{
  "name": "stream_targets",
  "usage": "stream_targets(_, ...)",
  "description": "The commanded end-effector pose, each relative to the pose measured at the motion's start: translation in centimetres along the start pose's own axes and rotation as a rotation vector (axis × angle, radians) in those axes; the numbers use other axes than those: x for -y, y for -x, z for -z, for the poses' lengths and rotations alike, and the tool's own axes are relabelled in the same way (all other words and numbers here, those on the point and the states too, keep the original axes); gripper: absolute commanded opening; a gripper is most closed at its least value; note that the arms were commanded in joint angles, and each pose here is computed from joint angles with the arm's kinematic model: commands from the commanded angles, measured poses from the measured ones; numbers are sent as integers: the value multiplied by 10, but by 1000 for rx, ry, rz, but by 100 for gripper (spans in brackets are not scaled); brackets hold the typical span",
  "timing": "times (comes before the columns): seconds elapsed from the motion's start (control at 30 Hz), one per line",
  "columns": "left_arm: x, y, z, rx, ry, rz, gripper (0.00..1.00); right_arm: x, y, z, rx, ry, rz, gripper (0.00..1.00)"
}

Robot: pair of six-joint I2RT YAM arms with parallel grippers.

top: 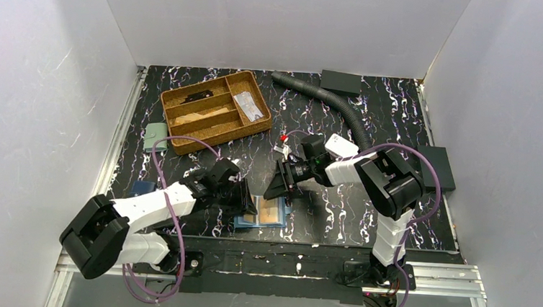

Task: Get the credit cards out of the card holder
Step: Remove the credit card from the card holder.

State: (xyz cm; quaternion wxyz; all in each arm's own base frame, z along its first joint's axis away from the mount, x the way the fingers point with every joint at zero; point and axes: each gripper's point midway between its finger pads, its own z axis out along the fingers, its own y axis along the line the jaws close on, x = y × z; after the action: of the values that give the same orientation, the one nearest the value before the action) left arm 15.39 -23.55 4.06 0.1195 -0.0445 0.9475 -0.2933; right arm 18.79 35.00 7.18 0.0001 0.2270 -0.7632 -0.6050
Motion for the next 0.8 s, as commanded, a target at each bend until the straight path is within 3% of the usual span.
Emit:
stream_targets(0.0, -12, 2, 11, 34, 30, 13, 29, 2, 6, 0, -9, -12, 48, 50)
stream_targets(0.13, -15, 3, 13, 51, 9, 33, 24, 4, 4, 0, -18, -18, 53, 50)
stream_targets(0.17, -14, 4, 12, 52, -2, 39, 20, 5, 4, 0, -20, -21, 60, 50)
stream_targets(0.23, -12, 4, 10, 47, -22, 43, 0, 5, 4, 0, -25, -22, 67, 49)
stream_targets(0.37, -2, 9, 13, 70, -86, 26, 0, -4, 5, 3, -40, 1, 121, 49)
stream_targets(0.53, 25, 25, 28, 178, -249, -57, 0, -51, -7, 24, -169, 139, 372, 52)
stream_targets(0.67, 43, 33, 35, 214, -327, -125, 0, -72, -6, 34, -145, 150, 531, 55)
stream_targets(0.77, 61, 42, 39, 238, -390, -150, 0, -71, -2, 34, -104, 126, 510, 56)
